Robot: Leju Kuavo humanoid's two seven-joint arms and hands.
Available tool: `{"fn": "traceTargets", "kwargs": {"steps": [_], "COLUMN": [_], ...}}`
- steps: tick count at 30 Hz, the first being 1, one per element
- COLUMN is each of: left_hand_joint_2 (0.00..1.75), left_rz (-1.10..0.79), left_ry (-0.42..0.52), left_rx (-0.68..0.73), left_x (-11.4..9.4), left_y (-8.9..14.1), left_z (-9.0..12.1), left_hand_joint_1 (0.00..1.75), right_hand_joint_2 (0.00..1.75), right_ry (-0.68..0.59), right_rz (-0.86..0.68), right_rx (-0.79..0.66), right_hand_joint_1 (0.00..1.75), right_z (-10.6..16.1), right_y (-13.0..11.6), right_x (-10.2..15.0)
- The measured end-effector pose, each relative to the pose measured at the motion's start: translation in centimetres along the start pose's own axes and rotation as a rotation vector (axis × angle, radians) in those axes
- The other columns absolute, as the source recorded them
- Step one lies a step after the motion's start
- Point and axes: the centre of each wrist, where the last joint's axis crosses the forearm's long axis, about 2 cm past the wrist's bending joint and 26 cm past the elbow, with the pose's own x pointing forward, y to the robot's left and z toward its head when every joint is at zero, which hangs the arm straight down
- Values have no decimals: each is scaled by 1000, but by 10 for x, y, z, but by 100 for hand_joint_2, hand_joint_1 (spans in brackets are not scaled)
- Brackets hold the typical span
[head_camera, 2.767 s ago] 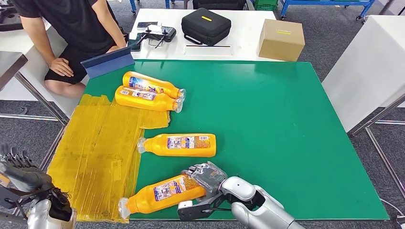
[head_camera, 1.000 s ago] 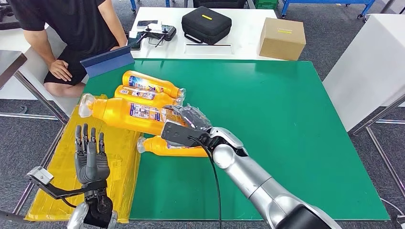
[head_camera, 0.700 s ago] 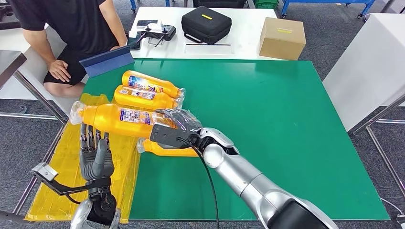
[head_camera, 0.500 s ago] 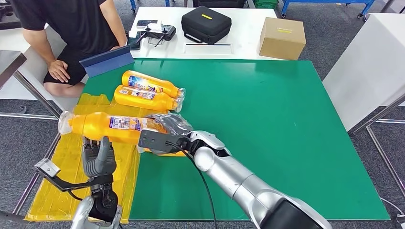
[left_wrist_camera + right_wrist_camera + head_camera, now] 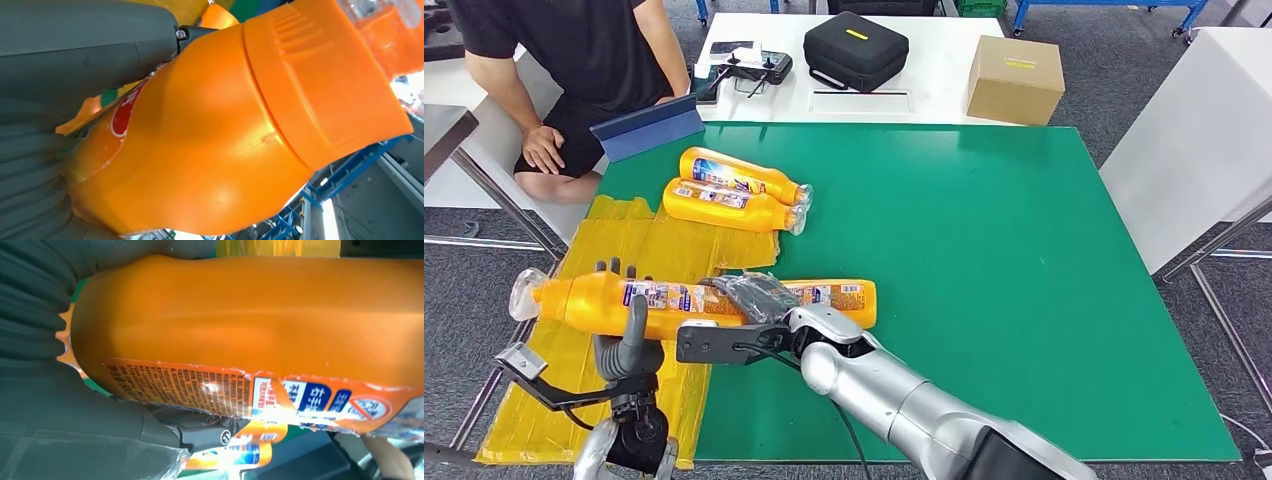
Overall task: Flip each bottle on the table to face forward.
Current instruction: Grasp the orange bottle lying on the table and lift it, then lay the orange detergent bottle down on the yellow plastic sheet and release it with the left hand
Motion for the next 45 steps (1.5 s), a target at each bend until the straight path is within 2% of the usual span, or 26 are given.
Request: {"fn": "traceTargets", "kwargs": {"steps": [3,4,11,15,27,28,30,31,32,34,39,45], "left_hand_joint_2": [175,175,175,175,175,175,175,175,175,175,175,175], "left_rz": [-3,-3,-3,-3,-9,-9,-9,-9,-9,-10,-15,-13], "left_ry": [5,7,10,6,-4,-4,-5,-7,-9,-15,-33,-69], "left_rx": [15,19,35,40,37,37,37,37,37,34,34,41], "left_x": [-1,-1,-1,0,2,2,3,3,4,6,12,21], "left_y": [4,5,7,8,7,7,7,7,6,5,5,7], "left_z": [6,8,14,15,15,15,15,15,15,13,11,9], "left_hand_joint_1": [126,147,147,175,175,175,175,175,175,175,175,175], "right_hand_joint_2": [175,175,175,175,175,175,175,131,87,0,0,0], "right_ry": [-1,-2,-4,-4,0,0,0,0,0,-1,-2,8], "right_rz": [10,12,24,26,10,10,10,9,9,9,-15,-31], "right_rx": [22,27,47,50,45,45,44,44,45,52,55,-1], "right_hand_joint_1": [175,175,175,175,175,147,59,16,0,0,0,0], "right_z": [1,1,4,4,8,8,8,8,8,10,15,28], "right_y": [7,8,14,15,19,19,18,19,19,22,25,10], "right_x": [1,0,-1,0,1,1,1,1,1,1,-3,-22]}}
